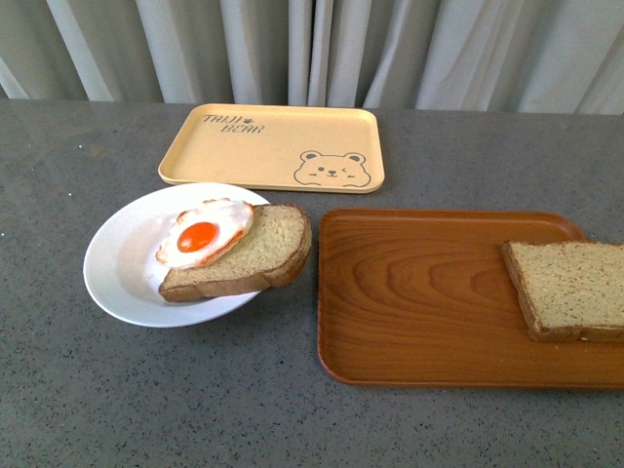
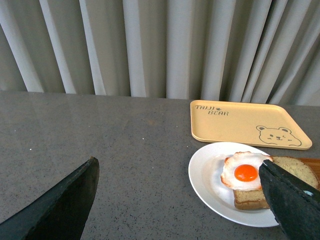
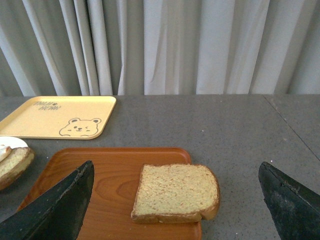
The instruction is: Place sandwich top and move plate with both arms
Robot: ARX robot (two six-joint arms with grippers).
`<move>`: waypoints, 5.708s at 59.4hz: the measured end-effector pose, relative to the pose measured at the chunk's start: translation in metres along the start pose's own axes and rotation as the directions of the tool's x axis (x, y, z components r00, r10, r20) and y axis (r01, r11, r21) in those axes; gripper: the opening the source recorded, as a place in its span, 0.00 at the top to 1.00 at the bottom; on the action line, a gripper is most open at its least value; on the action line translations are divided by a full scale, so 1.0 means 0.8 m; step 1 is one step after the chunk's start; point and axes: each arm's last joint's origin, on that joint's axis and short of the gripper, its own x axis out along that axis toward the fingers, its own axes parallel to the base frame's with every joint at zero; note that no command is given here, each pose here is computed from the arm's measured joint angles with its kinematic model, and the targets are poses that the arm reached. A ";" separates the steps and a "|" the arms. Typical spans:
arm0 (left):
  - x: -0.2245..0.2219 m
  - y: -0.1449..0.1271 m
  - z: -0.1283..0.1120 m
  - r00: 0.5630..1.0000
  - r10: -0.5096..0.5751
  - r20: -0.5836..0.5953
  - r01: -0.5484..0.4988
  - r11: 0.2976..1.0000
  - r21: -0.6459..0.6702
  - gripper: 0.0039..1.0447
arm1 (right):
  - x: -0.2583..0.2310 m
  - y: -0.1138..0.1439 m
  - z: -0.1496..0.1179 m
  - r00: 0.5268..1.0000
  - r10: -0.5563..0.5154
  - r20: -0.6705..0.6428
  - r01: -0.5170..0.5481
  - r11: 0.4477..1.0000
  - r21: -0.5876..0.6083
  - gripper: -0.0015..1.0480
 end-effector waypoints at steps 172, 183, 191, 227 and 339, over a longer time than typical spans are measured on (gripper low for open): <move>0.000 0.000 0.000 1.000 0.000 0.000 0.000 1.000 0.000 0.08 | 0.247 -0.122 -0.128 0.732 0.276 -0.623 0.083 0.872 0.483 0.69; 0.000 0.000 0.000 1.000 0.000 0.000 0.000 1.000 0.000 0.08 | 0.244 -0.117 -0.098 0.761 0.311 -0.570 0.042 0.852 0.521 0.94; 0.000 0.000 0.000 1.000 0.000 0.000 0.000 1.000 0.000 0.08 | 0.244 -0.101 -0.061 0.789 0.349 -0.505 -0.016 0.834 0.551 0.98; 0.000 0.000 0.000 1.000 0.000 0.000 0.000 1.000 0.000 0.08 | 0.276 0.115 0.023 0.769 0.546 -0.334 -0.283 0.758 0.588 0.98; 0.000 0.000 0.000 1.000 0.000 0.000 0.000 1.000 0.000 0.08 | 0.263 0.263 -0.084 0.770 0.473 -0.428 -0.116 0.764 0.635 0.11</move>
